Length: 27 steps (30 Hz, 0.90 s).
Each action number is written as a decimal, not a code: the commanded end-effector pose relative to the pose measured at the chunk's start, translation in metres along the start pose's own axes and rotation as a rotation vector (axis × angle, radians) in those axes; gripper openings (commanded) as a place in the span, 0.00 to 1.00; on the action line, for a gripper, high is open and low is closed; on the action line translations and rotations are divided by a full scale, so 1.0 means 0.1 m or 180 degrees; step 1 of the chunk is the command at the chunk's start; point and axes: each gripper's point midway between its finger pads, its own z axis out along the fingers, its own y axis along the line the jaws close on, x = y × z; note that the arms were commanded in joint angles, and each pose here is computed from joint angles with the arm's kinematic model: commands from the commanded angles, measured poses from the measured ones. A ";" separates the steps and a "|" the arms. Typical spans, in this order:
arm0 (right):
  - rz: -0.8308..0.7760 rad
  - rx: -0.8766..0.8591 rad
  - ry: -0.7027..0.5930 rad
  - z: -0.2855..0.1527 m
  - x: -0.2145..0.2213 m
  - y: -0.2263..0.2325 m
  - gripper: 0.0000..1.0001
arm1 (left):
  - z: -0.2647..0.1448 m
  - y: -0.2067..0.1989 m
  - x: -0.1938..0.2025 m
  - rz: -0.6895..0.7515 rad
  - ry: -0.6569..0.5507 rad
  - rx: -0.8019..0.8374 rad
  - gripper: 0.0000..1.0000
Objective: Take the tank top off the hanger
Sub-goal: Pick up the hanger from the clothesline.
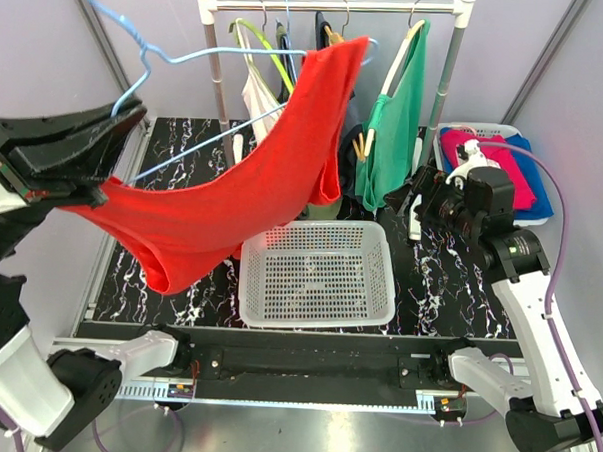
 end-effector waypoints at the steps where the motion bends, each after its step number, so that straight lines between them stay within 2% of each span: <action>1: -0.0224 -0.0779 -0.0265 -0.24 -0.09 0.44 1.00 | 0.19 0.07 -0.53 0.0216 -0.0655 0.0101 0.00; 2: -0.0310 -0.0957 -0.0463 -0.38 -0.17 0.55 1.00 | 0.21 0.10 -0.56 0.0163 -0.0711 0.0060 0.00; 4: -0.0385 -0.1087 -0.0562 -0.47 -0.16 0.59 1.00 | 0.25 0.15 -0.67 0.0160 -0.0911 0.0023 0.00; 5: -0.0450 -0.1190 -0.0691 -0.58 -0.20 0.66 1.00 | 0.23 0.14 -0.82 0.0185 -0.1123 0.0024 0.00; 8: -0.0640 -0.1525 -0.0775 -0.77 -0.17 0.82 1.00 | 0.24 0.15 -0.98 0.0149 -0.1369 0.0026 0.00; 11: -0.0764 -0.1837 -0.0790 -0.88 -0.13 0.97 1.00 | 0.34 0.24 -1.00 0.0069 -0.1437 -0.0004 0.00; 20: -0.0914 -0.2464 -0.0816 -0.69 -0.26 1.30 1.00 | 0.39 0.18 -0.99 -0.0231 -0.1497 0.0176 0.00; 27: -0.0988 -0.2799 -0.0700 -0.50 -0.15 1.59 1.00 | 0.46 0.15 -0.66 -0.0558 -0.1228 0.0230 0.00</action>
